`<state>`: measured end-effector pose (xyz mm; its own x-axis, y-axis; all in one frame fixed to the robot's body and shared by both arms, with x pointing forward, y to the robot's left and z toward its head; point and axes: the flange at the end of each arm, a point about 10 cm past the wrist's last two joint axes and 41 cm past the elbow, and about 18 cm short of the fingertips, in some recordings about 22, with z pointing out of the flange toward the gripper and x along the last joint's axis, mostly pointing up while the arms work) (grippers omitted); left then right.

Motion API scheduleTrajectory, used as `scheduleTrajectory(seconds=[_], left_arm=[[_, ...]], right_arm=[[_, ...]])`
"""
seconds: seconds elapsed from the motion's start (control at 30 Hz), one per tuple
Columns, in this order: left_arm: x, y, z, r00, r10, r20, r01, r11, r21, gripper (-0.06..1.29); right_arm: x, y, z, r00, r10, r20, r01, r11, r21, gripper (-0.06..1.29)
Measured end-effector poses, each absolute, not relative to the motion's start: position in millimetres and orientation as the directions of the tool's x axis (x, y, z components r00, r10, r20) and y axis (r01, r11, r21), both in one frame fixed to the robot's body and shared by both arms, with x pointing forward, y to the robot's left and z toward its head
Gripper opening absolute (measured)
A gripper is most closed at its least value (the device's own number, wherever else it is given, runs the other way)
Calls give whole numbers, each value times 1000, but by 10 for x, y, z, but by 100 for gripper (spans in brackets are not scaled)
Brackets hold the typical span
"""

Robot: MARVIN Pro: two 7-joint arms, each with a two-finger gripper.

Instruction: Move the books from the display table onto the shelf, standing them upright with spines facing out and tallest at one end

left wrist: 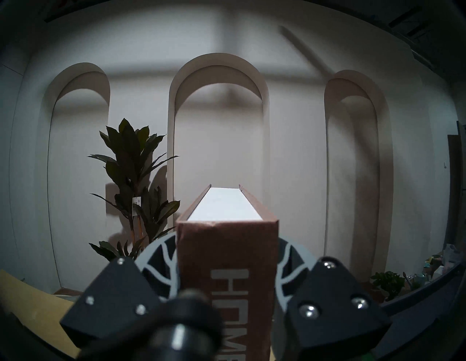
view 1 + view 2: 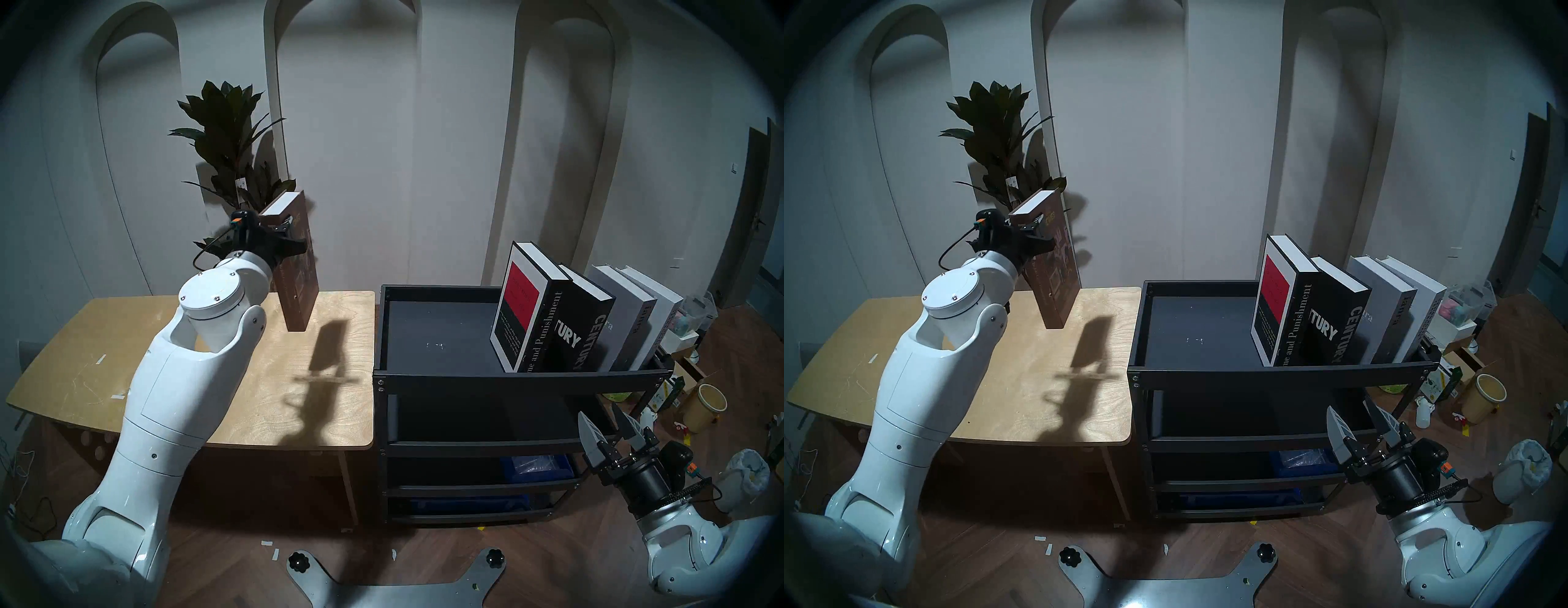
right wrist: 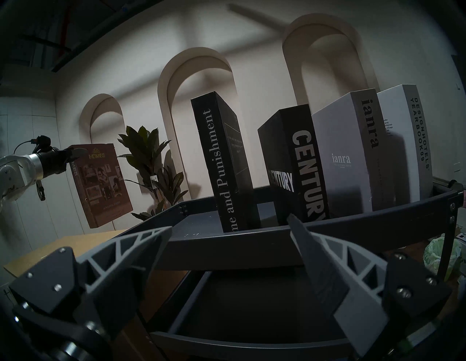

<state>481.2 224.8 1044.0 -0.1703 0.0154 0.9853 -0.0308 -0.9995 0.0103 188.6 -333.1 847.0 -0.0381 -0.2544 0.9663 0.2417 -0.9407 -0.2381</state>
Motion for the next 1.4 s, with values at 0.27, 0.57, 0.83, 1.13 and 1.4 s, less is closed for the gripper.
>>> scheduleTrajectory(seconds=[0.27, 0.57, 0.83, 1.13, 1.4], left_arm=[[4771, 1874, 10674, -127, 56, 990, -19, -998, 54, 45], [4730, 1503, 10828, -54, 89, 995, 9, -996, 89, 45], [4629, 1100, 11057, -55, 128, 990, -29, -992, 127, 45], [4541, 735, 11051, -76, 104, 992, -10, -995, 104, 45], [4473, 217, 10795, -64, 77, 995, -61, -996, 73, 45]], right_arm=[[1888, -3331, 8475, -42, -255, 966, 244, -940, -238, 122], [1891, -3332, 8482, -47, -256, 966, 246, -940, -237, 122], [1891, -3333, 8486, -51, -257, 965, 248, -939, -237, 122], [1894, -3336, 8494, -55, -257, 965, 251, -939, -236, 122], [1894, -3338, 8498, -58, -258, 965, 252, -939, -236, 122]])
